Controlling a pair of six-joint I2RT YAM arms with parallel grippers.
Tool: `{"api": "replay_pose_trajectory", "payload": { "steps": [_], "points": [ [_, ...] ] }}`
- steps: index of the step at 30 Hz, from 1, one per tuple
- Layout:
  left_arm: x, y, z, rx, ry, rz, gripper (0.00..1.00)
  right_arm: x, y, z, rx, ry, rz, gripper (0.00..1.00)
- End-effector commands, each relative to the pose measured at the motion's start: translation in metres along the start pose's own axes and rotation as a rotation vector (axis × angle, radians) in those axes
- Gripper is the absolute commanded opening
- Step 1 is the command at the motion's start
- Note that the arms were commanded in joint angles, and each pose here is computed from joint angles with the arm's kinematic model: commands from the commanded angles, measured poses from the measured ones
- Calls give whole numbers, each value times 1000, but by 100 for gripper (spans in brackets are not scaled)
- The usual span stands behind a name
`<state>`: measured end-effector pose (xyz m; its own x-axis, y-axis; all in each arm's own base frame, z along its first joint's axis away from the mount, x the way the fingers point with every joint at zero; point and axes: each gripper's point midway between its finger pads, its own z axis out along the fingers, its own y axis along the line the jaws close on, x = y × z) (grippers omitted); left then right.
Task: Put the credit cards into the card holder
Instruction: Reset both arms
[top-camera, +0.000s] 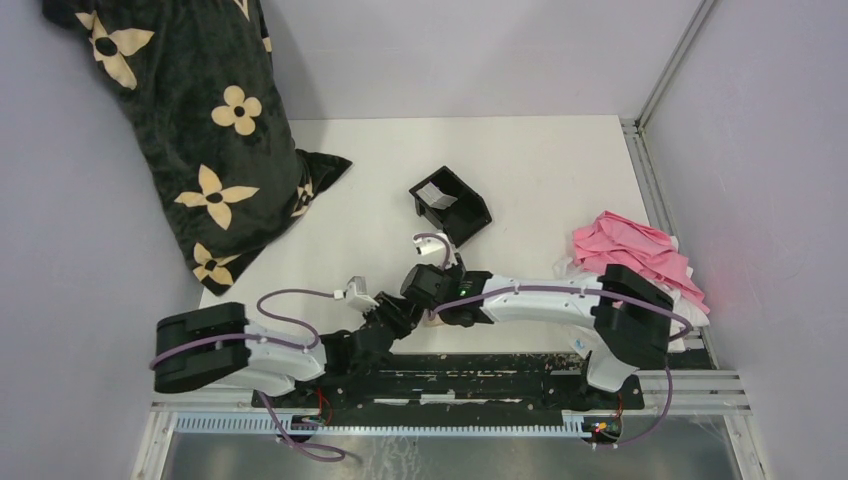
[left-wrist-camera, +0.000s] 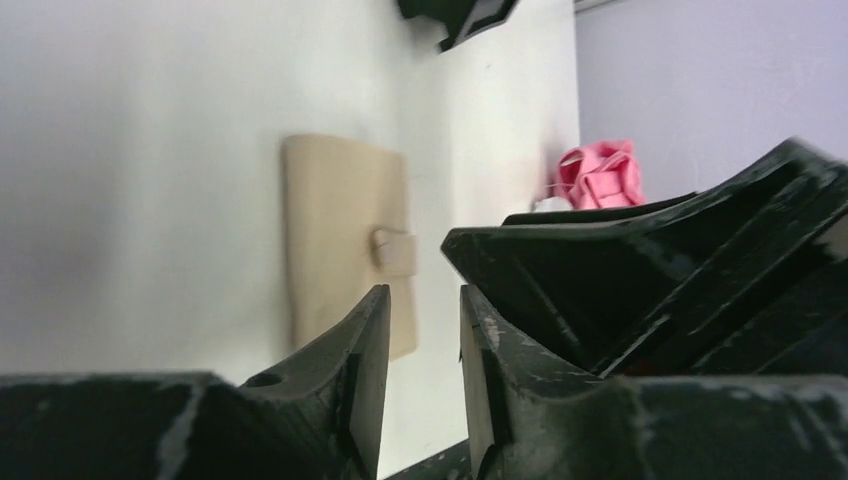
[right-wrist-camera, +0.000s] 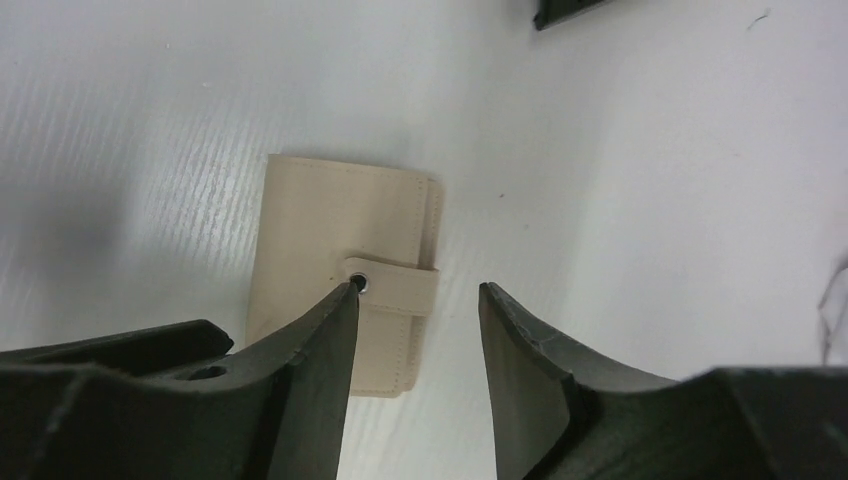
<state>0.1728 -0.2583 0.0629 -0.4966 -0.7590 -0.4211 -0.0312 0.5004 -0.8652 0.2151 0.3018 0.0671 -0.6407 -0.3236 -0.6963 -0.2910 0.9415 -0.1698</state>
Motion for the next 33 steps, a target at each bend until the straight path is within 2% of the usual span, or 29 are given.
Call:
{"api": "replay_pose_trajectory", "payload": {
  "steps": [1, 3, 6, 9, 14, 17, 22, 26, 29, 33],
  "points": [
    [-29, -4, -1, -69, -104, 284, 40, -34, -19, -21, 15, -144, 34, 57],
    [-43, -9, -5, -76, -138, 338, 44, -46, -33, -30, 57, -193, 38, 63],
    [-64, -12, -13, -109, -194, 440, 50, -59, -66, -41, 145, -262, 62, 79],
    [-85, -18, -18, -140, -258, 519, 60, -67, -108, -51, 233, -319, 122, 88],
    [-115, -22, -21, -209, -362, 635, 67, -58, -181, -41, 374, -320, 206, 100],
    [-132, -20, -8, -252, -391, 676, 73, -50, -214, -29, 408, -273, 264, 100],
    [-172, -11, 33, -339, -369, 701, 74, -39, -257, -11, 462, -227, 329, 100],
    [-203, 11, 61, -468, -350, 794, 78, -31, -274, 1, 457, -204, 355, 100],
    [-218, 39, 66, -573, -352, 756, 83, -32, -275, 5, 440, -191, 381, 99],
    [-227, 58, 60, -551, -420, 672, 83, -34, -273, 12, 459, -128, 392, 99]
  ]
}}
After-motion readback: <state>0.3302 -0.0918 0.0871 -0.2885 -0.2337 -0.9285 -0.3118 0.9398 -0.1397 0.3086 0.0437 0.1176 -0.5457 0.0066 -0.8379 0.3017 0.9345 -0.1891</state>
